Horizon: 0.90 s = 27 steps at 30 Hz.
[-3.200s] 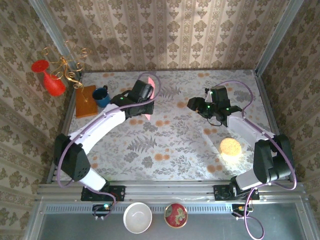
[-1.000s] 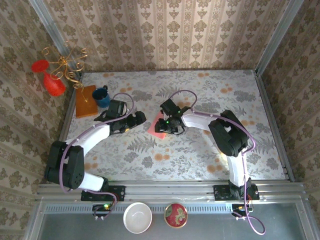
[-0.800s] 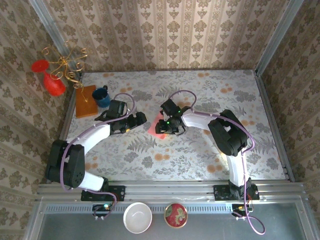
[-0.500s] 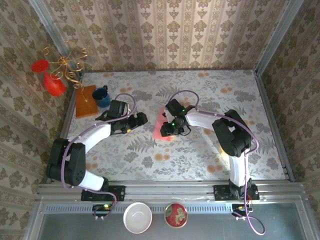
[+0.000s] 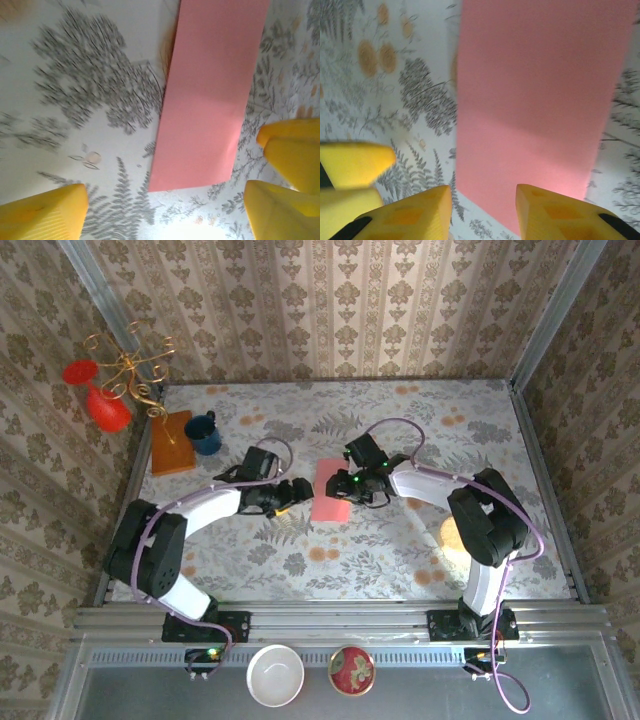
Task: Fold a paper plane with a square sheet of paper (pick it up from the middle)
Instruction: Rotate the triangle at the center of the table, then third fold the triangle at the center of the table.
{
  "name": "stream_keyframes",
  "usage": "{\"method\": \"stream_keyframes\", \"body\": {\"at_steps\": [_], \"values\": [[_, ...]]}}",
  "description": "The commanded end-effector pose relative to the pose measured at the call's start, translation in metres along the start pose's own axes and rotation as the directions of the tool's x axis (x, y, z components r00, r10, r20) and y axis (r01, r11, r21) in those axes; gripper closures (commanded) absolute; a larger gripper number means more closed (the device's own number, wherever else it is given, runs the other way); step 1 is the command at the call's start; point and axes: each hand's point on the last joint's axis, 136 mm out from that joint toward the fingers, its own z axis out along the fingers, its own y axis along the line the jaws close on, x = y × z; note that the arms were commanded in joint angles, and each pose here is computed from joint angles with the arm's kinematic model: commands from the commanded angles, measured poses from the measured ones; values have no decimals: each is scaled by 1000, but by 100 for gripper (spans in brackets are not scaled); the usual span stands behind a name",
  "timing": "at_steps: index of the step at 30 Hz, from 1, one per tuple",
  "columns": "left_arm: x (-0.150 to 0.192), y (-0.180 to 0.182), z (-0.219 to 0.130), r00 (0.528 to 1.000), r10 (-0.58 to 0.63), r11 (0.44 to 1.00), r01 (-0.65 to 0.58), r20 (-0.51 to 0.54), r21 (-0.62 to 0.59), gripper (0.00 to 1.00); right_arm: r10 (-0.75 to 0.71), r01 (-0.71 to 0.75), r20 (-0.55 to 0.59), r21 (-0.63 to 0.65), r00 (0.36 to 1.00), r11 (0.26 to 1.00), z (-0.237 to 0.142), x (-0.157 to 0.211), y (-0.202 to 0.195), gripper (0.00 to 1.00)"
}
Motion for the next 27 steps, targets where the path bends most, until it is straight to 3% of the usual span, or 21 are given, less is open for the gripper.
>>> {"method": "stream_keyframes", "body": {"at_steps": [1,7,21,27], "values": [[4,-18,9,998,-35,999,37,-45,34,25,113,-113,-3,2,994,994,11,-5,-19,60],[14,-21,25,994,-52,999,54,-91,10,44,128,-128,-52,5,990,992,24,4,-27,66],[22,1,33,990,-80,993,69,-119,-92,51,168,-158,-95,101,981,982,39,21,-63,69],[22,-13,39,987,-59,998,57,-153,-22,54,167,-157,-99,100,981,982,40,21,-63,70]]}}
